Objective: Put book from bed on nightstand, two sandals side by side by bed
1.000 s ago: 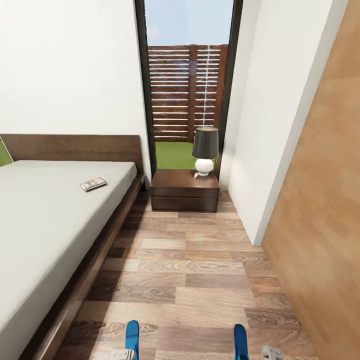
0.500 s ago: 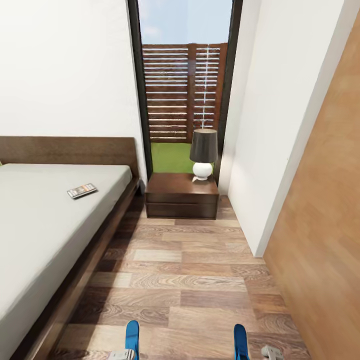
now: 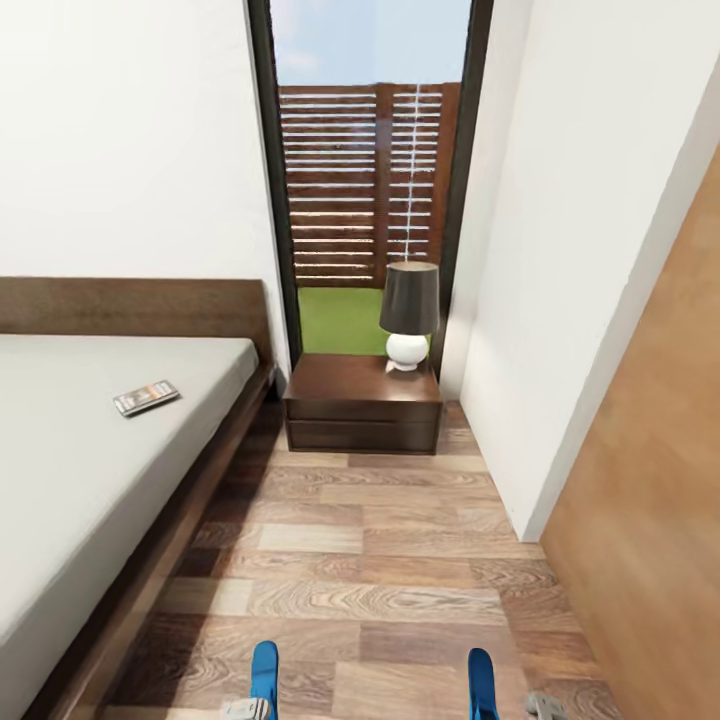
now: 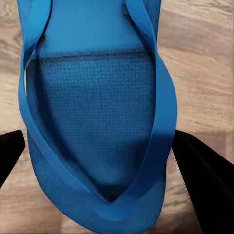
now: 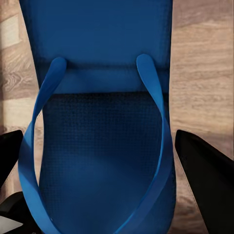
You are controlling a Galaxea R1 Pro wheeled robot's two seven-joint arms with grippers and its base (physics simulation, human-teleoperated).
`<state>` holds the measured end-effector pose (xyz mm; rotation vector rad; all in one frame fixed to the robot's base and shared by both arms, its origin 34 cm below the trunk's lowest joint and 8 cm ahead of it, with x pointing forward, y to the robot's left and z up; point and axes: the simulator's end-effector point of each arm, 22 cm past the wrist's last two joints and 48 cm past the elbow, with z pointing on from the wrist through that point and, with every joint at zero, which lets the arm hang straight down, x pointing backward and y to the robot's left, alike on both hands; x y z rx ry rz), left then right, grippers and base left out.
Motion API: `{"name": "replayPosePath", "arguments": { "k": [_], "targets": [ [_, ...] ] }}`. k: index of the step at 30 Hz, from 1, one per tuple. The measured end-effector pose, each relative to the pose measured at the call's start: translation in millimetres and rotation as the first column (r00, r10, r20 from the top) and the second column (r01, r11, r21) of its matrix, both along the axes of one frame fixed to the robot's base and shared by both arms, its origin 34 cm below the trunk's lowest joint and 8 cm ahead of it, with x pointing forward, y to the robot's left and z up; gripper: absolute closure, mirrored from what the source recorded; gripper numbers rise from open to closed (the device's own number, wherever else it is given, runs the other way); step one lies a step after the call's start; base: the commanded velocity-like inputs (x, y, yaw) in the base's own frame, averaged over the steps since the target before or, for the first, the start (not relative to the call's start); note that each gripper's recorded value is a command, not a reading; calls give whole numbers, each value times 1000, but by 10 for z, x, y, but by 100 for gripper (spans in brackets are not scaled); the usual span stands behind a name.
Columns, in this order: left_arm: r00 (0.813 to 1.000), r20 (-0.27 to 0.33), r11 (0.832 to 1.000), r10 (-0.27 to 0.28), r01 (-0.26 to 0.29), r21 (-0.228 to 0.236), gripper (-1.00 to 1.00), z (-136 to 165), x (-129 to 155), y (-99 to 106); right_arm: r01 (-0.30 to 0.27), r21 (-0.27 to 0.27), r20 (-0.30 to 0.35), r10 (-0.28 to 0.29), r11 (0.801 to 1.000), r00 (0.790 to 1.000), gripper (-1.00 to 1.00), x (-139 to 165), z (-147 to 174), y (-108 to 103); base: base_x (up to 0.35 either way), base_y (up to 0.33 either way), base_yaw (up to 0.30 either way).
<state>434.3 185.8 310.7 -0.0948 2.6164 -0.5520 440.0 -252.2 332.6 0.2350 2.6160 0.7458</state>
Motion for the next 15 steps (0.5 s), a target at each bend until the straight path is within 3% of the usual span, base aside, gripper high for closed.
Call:
{"name": "replayPosePath", "arguments": {
  "k": [15],
  "targets": [
    [1000,0,1000,0,0,0,100,0,0,0,-2,-1,0,2,1000,1000,100,-3,-1,0,326,0,0]
  ]
}}
